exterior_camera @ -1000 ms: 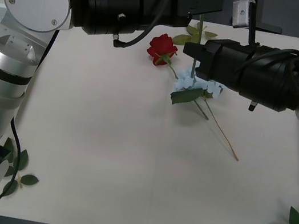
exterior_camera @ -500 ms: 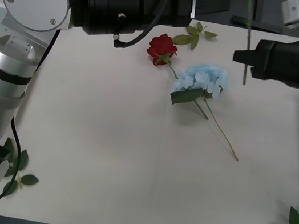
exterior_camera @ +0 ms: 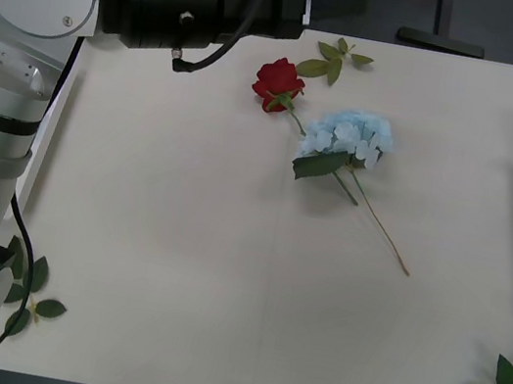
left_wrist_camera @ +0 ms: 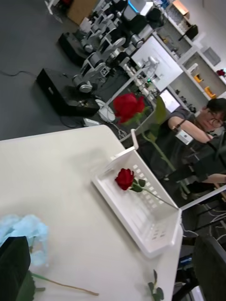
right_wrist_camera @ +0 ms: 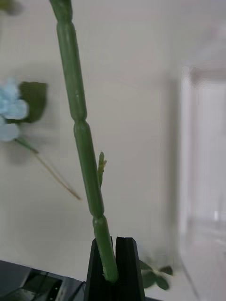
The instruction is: Place the red flowers into the right box and the blue flowers into the left box. If a person shows an open palm, hand one flower to the person first, then continue sorting.
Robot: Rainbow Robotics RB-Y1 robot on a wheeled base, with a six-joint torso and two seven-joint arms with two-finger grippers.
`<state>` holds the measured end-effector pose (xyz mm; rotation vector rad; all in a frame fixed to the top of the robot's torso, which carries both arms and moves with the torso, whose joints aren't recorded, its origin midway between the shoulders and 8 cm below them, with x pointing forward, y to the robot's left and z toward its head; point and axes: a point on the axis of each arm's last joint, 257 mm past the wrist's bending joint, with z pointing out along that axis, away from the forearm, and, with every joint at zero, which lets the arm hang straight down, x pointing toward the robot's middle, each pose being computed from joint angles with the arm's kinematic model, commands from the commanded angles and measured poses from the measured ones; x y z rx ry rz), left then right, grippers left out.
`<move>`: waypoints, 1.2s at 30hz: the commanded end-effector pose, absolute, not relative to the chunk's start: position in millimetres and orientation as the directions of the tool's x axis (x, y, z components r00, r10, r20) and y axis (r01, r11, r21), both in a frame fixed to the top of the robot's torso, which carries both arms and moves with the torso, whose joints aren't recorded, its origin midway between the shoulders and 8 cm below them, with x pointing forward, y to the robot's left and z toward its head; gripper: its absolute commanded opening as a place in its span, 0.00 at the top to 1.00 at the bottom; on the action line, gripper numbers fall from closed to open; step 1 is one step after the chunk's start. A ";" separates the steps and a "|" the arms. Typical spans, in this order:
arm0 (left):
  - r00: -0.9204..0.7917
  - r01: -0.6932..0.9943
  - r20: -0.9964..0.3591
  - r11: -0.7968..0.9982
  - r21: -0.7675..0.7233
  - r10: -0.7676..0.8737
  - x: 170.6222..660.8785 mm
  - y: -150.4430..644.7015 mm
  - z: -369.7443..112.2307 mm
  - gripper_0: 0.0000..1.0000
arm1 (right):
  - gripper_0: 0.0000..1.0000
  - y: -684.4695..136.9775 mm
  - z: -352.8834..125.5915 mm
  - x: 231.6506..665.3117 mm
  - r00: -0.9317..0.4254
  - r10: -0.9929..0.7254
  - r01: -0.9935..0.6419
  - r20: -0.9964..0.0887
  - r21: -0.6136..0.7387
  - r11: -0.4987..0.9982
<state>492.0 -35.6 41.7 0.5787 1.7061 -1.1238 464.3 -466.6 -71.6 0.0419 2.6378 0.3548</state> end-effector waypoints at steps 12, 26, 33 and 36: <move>-0.532 0.640 -0.844 0.616 -0.459 -0.075 512.5 -3.2 19.1 0.00 | 1.00 -670.5 -146.1 438.8 -0.907 -0.016 0.083 -0.422 -0.216 0.973; -0.717 0.194 -0.648 0.818 -0.542 -0.259 540.7 20.2 -29.5 0.00 | 1.00 -700.5 -218.9 420.4 -0.944 -0.007 0.109 -0.331 -0.332 0.937; -0.713 0.012 -0.599 0.849 -0.528 -0.363 564.6 18.8 -49.9 0.00 | 1.00 -699.3 -230.6 412.4 -0.963 -0.052 0.050 -0.263 -0.369 0.928; -0.714 -0.042 -0.576 0.845 -0.533 -0.399 574.6 13.7 -56.6 0.00 | 0.53 -691.3 -236.3 416.4 -0.964 -0.073 0.027 -0.257 -0.363 0.932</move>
